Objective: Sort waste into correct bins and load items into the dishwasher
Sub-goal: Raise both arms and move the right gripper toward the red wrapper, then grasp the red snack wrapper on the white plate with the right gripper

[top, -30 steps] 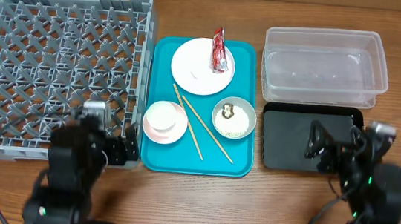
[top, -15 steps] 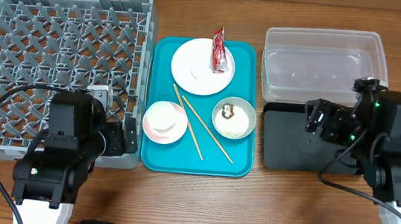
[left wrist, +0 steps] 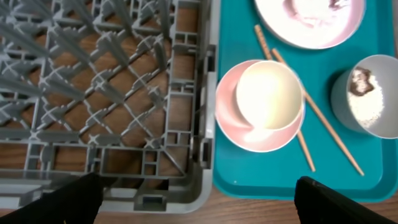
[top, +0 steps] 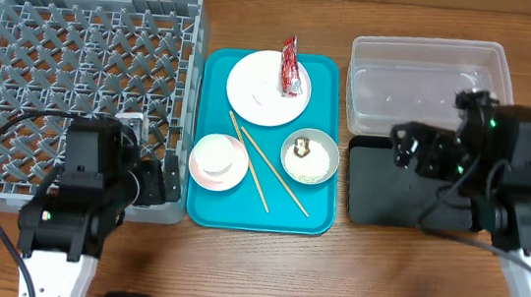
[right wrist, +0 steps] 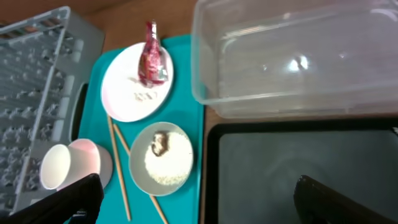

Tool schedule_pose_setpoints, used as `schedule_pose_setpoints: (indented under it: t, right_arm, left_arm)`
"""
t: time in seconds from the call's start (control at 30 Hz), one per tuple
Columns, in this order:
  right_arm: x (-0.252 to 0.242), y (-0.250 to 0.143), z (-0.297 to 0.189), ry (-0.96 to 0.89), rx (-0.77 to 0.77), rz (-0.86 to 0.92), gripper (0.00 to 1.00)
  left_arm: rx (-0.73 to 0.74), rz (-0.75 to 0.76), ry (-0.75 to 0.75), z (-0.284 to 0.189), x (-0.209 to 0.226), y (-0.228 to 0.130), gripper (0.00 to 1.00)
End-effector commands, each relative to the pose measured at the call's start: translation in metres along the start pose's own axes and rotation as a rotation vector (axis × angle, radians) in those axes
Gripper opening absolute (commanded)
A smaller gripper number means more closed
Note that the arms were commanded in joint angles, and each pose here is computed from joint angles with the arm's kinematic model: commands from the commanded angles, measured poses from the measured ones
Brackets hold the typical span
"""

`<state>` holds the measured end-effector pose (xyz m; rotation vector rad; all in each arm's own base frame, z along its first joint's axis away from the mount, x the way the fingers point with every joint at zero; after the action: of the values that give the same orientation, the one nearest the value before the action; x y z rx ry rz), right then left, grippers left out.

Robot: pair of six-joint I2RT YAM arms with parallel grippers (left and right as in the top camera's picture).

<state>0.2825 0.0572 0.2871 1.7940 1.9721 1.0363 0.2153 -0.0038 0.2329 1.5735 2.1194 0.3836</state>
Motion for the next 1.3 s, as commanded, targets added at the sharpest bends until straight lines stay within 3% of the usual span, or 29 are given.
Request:
schedule_pose_setpoints:
  t: [0.0, 0.3, 0.57, 1.0, 1.27]
  right_arm:
    - [0.016, 0.028, -0.002, 0.015, -0.009, -0.052, 1.0]
    - [0.063, 0.071, 0.038, 0.02, 0.114, -0.185, 1.0]
    - [0.122, 0.088, 0.117, 0.03, 0.095, -0.307, 0.96]
    - [0.165, 0.021, 0.25, 0.085, 0.249, -0.454, 0.85]
    - [0.177, -0.005, 0.294, 0.111, 0.252, -0.573, 0.88]
  left_arm:
    - [0.028, -0.019, -0.002, 0.0, 0.005, 0.011, 1.0]
    - [0.053, -0.101, 0.027, 0.003, 0.021, 0.026, 1.0]
    - [0.064, -0.102, 0.031, 0.003, 0.021, 0.024, 1.0]
    - [0.064, -0.102, 0.031, 0.003, 0.021, 0.024, 1.0]
    - [0.068, -0.103, 0.031, 0.003, 0.022, 0.023, 1.0]
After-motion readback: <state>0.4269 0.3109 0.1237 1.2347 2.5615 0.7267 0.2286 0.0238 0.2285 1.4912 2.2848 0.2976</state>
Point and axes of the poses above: each gripper's point midway between its finger pads, its own z axis out along the fingers, its own x axis along the line the jaws close on, y = z × x, the point moved 5 cm from there along -z, back along the fingers, and after that the axes turned 8 degrees about -z, right-handed, at the moved point
